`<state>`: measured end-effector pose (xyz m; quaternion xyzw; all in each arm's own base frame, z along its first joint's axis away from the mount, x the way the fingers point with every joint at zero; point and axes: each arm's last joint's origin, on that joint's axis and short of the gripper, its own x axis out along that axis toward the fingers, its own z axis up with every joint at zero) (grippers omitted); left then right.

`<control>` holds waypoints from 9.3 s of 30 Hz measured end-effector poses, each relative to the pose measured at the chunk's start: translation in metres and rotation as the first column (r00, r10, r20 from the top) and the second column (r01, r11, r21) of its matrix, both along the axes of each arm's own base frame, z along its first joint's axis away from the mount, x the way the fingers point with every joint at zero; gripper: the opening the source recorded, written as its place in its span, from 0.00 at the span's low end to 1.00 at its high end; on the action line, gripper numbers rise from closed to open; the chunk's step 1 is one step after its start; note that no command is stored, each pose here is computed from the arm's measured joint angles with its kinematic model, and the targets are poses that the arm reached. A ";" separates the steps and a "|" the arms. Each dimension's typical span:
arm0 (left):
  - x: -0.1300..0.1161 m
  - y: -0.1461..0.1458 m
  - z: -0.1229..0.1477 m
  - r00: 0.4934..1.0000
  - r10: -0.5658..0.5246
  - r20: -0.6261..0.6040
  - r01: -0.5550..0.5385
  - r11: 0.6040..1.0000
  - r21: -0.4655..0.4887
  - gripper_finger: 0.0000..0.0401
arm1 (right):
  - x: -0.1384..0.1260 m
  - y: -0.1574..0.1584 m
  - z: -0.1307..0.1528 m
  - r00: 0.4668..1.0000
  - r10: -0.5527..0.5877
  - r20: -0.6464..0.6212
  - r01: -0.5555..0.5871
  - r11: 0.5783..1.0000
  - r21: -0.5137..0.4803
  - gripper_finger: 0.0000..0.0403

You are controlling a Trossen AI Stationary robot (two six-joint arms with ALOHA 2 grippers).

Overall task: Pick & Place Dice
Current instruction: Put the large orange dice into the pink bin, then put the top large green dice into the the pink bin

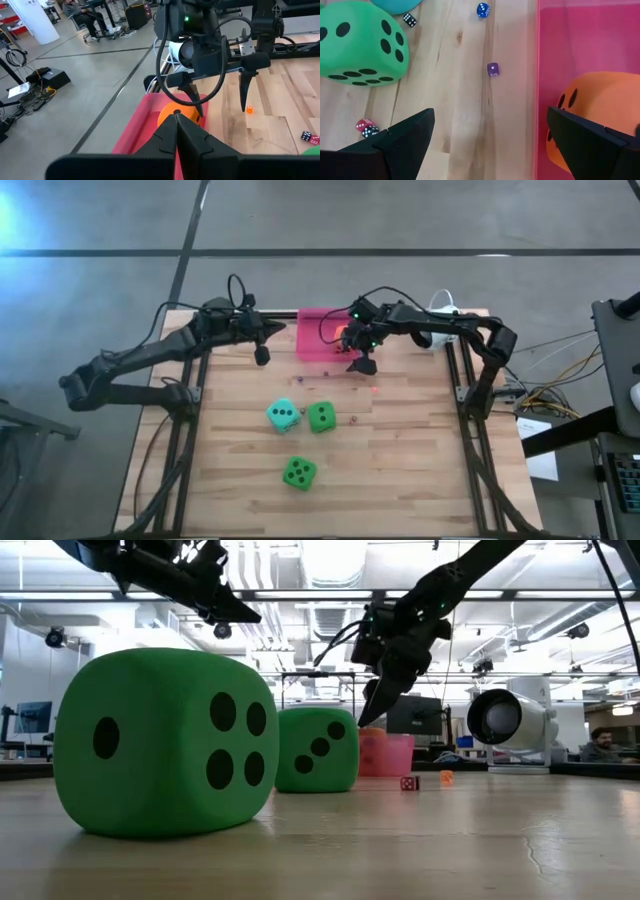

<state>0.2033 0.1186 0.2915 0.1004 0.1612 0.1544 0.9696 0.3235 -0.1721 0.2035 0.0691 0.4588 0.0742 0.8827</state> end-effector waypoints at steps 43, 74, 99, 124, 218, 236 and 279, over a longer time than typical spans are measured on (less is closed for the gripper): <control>0.000 0.000 0.000 1.000 0.000 -0.001 0.000 1.000 -0.001 0.03 | -0.011 -0.051 0.000 0.961 -0.271 -0.049 0.255 0.942 -0.217 0.94; -0.001 -0.001 -0.004 0.999 -0.001 -0.034 0.000 1.000 -0.021 0.03 | -0.005 0.015 0.054 0.992 -0.119 0.043 0.126 0.951 -0.281 0.94; 0.004 -0.028 -0.007 0.964 -0.150 -0.220 0.143 0.989 -0.048 0.03 | 0.023 0.119 0.034 0.992 0.116 0.051 -0.102 0.970 -0.222 0.94; 0.005 -0.086 -0.011 0.839 -0.271 -0.472 0.247 0.962 -0.113 0.02 | 0.026 0.133 0.030 0.971 0.226 0.081 -0.194 0.939 -0.285 0.94; 0.022 -0.108 -0.018 0.696 -0.367 -0.617 0.336 0.926 -0.171 0.02 | 0.071 0.176 -0.022 0.988 0.095 0.124 -0.077 0.986 -0.147 0.94; 0.022 -0.108 -0.018 0.696 -0.367 -0.617 0.338 0.926 -0.169 0.02 | 0.066 0.191 -0.007 0.981 0.128 0.145 -0.098 0.975 -0.199 0.94; 0.022 -0.108 -0.018 0.696 -0.367 -0.617 0.336 0.926 -0.171 0.02 | 0.067 0.188 -0.018 0.992 0.090 0.083 -0.072 0.979 -0.192 0.94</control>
